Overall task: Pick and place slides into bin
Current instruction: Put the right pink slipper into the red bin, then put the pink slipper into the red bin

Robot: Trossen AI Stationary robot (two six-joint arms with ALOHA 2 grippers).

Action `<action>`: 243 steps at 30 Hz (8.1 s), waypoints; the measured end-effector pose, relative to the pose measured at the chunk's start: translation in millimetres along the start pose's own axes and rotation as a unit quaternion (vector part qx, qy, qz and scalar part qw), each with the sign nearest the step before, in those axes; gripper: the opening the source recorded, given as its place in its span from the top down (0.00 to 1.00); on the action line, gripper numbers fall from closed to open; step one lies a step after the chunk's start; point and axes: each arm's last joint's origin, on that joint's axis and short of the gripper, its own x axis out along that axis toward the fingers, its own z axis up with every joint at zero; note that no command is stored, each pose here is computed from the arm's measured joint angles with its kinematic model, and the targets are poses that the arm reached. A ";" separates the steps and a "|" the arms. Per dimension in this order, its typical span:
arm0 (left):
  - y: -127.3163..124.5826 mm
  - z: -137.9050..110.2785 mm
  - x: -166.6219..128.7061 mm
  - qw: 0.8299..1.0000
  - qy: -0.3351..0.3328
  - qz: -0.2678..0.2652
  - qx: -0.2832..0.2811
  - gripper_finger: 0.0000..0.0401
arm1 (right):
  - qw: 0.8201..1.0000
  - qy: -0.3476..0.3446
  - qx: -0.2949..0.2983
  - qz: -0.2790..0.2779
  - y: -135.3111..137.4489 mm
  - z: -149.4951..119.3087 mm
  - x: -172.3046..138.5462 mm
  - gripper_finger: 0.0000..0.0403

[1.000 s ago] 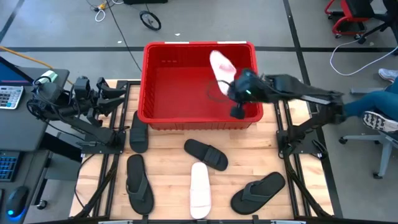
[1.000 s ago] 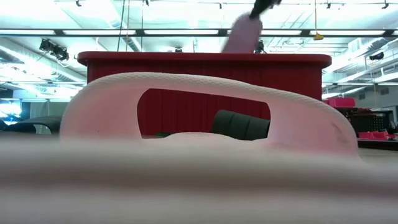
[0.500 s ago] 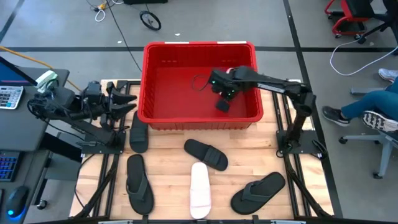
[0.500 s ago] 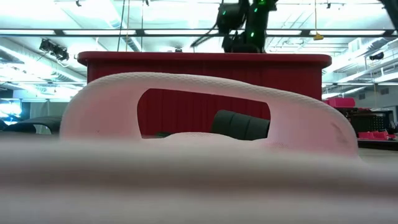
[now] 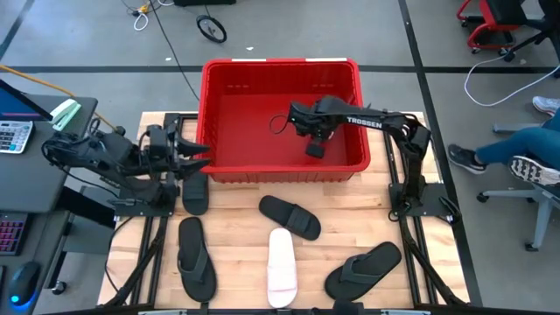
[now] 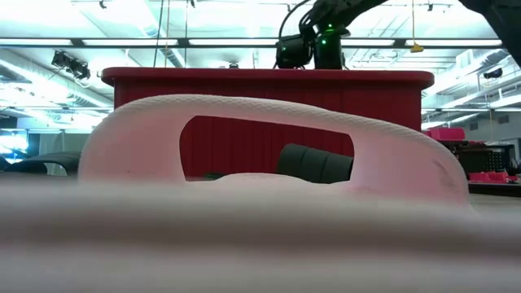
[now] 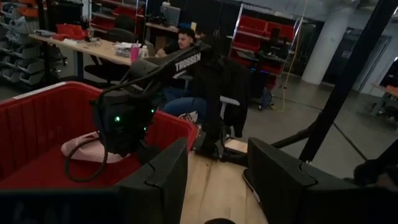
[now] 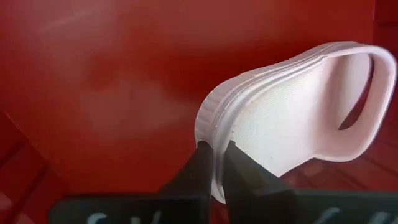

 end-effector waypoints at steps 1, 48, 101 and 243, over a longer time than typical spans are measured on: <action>-0.9 -0.8 1.5 1.000 0.002 0.000 0.001 0.57 | 1.000 0.003 0.001 0.000 -2.2 -1.0 0.4 0.94; -36.4 -34.7 49.5 0.979 0.127 -0.089 -0.133 0.57 | 0.848 -0.391 0.159 0.322 14.7 -193.3 -236.1 0.70; -51.7 -299.1 216.8 0.849 0.435 0.182 -0.239 0.64 | 0.884 -0.378 0.040 0.273 98.8 -196.1 -243.0 0.70; -10.9 -112.0 198.2 0.988 0.135 0.072 -0.005 0.39 | 0.910 -0.326 -0.222 0.127 65.2 -113.5 -185.9 0.89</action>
